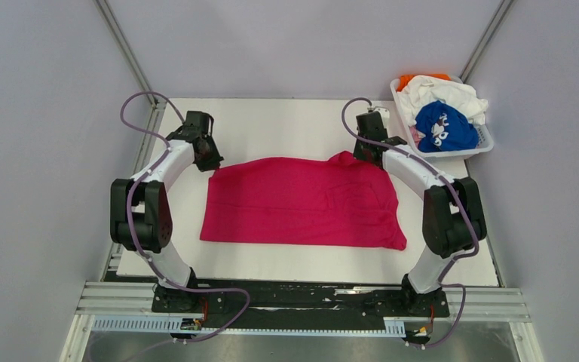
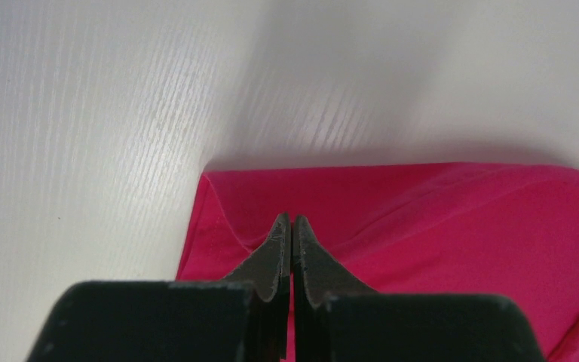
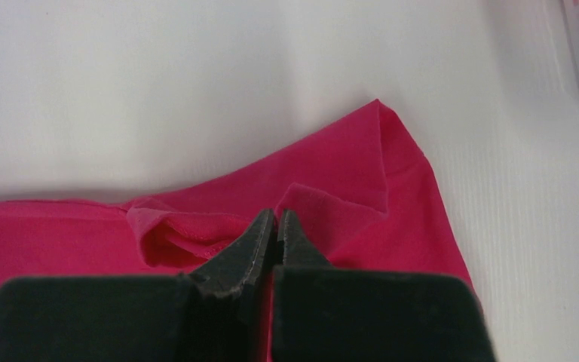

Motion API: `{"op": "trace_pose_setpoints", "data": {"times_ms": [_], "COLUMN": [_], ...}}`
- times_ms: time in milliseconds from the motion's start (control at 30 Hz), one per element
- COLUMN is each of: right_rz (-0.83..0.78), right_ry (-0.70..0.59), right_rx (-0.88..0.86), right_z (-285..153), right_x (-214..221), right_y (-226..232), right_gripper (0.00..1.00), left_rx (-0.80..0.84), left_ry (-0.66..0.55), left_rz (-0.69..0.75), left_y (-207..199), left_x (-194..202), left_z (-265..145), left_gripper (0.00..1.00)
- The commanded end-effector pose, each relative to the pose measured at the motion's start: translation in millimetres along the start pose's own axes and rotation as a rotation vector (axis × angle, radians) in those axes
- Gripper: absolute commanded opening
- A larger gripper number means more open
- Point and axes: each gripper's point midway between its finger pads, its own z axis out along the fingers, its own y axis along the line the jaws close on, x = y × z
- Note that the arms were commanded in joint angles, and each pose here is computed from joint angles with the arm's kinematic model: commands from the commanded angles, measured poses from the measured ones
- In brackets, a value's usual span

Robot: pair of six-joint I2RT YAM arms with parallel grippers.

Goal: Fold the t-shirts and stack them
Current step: Fold the other side of the tshirt into a rectangle

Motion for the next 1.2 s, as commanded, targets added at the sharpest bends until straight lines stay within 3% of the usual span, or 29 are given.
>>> {"op": "trace_pose_setpoints", "data": {"times_ms": [0, 667, 933, 1100, 1167], "right_rz": [0.046, 0.0, -0.024, 0.016, 0.039], "right_ry": [-0.053, 0.018, 0.144, 0.316, 0.398], "right_rx": [0.02, 0.015, 0.016, -0.007, -0.026], "right_z": [-33.6, -119.8, -125.6, -131.2, -135.2], "right_x": [0.8, 64.7, 112.4, 165.8, 191.6], "right_y": [-1.2, -22.6, -26.2, -26.6, -28.2], "right_gripper": [0.0, 0.0, 0.0, 0.11, 0.13], "left_rx": [0.072, 0.014, 0.028, 0.014, -0.012], "left_ry": [-0.083, -0.179, -0.178, -0.158, -0.147], "left_rz": [0.015, 0.009, 0.001, -0.022, -0.035], "left_y": [-9.1, 21.6, 25.9, 35.0, 42.2], "left_x": [-9.9, 7.1, 21.2, 39.1, 47.2], "left_z": [-25.6, -49.0, -40.9, -33.8, -31.9], "left_gripper": [0.0, 0.0, 0.0, 0.0, 0.08]}}
